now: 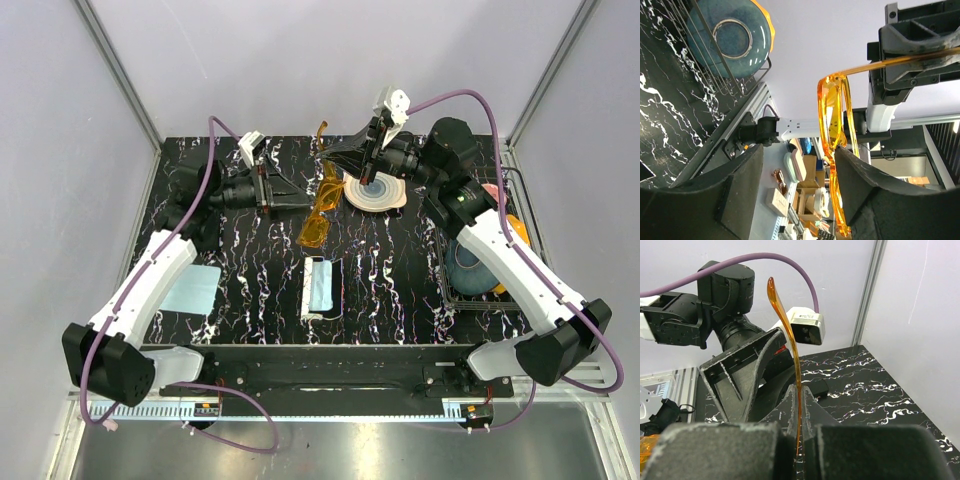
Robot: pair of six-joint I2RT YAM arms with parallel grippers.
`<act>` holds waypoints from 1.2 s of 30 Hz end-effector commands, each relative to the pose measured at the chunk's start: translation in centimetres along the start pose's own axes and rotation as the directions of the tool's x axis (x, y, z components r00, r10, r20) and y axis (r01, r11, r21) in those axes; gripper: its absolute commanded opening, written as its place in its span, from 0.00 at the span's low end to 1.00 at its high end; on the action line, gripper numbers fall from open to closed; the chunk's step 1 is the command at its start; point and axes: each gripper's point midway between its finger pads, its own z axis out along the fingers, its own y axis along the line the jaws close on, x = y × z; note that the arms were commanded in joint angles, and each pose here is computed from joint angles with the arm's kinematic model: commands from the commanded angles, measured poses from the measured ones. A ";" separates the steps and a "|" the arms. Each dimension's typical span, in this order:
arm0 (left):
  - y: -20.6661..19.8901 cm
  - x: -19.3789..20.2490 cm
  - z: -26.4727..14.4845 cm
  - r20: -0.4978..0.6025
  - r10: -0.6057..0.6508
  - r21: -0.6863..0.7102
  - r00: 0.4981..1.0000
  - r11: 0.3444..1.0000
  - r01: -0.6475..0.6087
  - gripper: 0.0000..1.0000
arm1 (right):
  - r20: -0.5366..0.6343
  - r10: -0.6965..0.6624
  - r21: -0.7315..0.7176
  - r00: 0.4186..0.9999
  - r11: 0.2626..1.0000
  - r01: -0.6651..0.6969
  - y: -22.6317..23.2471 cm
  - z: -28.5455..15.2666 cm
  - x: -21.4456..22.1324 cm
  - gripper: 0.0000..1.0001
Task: Organize the sunglasses
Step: Pass from the right arm to the left
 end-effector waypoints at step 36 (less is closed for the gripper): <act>-3.5 1.9 1.7 -0.123 0.047 0.153 0.991 0.988 -0.028 0.01 | 0.048 -0.037 0.029 0.998 0.999 0.035 0.4 -0.2 -1.6 0.00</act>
